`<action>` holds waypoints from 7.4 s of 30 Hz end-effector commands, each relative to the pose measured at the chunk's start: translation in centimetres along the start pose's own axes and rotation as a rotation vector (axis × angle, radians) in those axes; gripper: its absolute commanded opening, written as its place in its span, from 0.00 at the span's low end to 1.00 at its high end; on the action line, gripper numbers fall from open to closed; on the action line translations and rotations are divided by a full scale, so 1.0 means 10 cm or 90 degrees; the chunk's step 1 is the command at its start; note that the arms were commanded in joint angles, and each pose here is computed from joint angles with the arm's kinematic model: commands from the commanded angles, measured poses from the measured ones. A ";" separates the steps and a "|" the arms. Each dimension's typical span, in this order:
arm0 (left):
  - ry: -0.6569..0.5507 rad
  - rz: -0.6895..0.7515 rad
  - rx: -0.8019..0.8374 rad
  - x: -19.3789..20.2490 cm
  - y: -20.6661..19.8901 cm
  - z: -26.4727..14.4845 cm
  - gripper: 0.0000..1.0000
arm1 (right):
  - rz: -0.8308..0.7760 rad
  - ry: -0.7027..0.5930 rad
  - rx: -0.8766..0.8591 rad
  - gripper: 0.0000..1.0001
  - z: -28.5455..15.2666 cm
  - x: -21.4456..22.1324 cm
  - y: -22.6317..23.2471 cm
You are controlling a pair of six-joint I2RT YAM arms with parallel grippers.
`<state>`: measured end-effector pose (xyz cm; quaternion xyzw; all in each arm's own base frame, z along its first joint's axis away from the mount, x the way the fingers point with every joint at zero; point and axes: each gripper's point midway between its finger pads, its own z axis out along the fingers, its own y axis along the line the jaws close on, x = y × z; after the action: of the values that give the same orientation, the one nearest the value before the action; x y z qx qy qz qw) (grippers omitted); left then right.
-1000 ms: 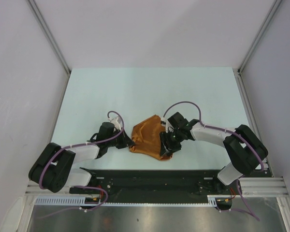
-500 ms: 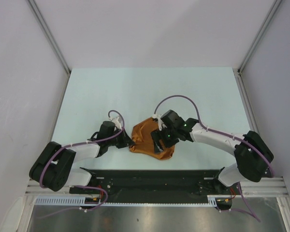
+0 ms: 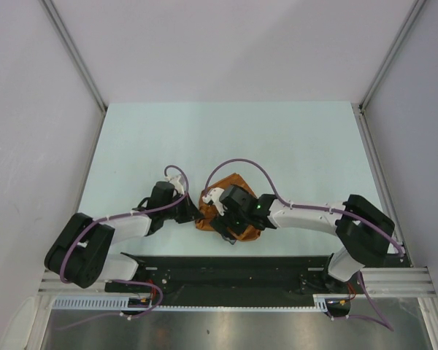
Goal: Fold the napkin, place the utensils inside, and roll it up
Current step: Roll the napkin with the utensil
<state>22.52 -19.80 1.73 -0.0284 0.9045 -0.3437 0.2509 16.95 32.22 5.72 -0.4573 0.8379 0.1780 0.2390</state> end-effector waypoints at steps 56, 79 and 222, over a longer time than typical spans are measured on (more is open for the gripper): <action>-0.122 0.134 0.098 -0.23 -0.27 -0.17 0.68 | 0.431 0.203 -0.653 0.14 0.21 0.31 0.14; -0.012 0.114 0.066 0.04 -0.12 0.09 0.00 | 0.440 0.165 -0.642 0.24 0.18 0.13 -0.06; 0.067 0.130 0.124 0.08 -0.35 0.30 0.00 | 0.074 0.029 0.002 0.54 0.06 0.46 -0.09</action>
<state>22.63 -24.70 2.27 0.1197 0.8643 -0.4206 0.2483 16.31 28.81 2.30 -0.4257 0.8578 0.1777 0.2266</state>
